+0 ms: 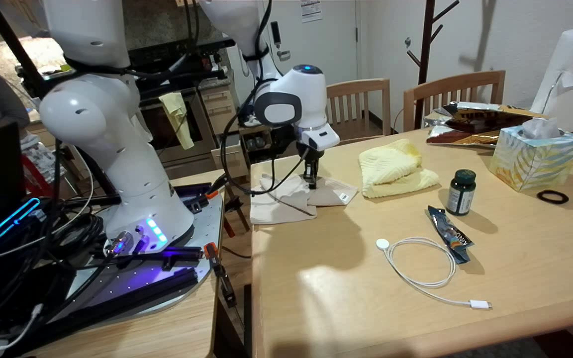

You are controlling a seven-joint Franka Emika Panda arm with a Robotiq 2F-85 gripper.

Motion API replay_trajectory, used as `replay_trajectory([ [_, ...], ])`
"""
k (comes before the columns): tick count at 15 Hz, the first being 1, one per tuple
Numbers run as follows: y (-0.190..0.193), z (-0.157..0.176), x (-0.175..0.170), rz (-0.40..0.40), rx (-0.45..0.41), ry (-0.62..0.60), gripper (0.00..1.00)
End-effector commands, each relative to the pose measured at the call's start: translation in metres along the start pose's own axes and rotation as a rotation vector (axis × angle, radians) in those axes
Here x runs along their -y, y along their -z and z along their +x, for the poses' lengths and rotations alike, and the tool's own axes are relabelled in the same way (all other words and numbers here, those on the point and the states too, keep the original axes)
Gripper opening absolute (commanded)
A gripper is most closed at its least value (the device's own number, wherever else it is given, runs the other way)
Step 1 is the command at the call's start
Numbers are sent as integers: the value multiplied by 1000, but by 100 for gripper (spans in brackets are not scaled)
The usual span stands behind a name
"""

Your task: Use the white towel to wipe the table

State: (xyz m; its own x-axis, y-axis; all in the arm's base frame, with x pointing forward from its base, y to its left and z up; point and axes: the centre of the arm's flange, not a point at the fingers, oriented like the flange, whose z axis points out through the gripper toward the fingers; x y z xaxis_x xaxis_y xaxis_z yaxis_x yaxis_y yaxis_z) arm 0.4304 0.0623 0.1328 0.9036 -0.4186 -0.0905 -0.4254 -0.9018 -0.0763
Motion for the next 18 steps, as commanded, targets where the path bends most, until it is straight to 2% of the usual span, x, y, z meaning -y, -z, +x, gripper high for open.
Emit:
replay_trajectory([
  [1, 9, 2, -34, 32, 4, -47, 1],
  [10, 11, 36, -104, 159, 28, -206, 1],
  [18, 17, 43, -176, 190, 55, -379, 1],
])
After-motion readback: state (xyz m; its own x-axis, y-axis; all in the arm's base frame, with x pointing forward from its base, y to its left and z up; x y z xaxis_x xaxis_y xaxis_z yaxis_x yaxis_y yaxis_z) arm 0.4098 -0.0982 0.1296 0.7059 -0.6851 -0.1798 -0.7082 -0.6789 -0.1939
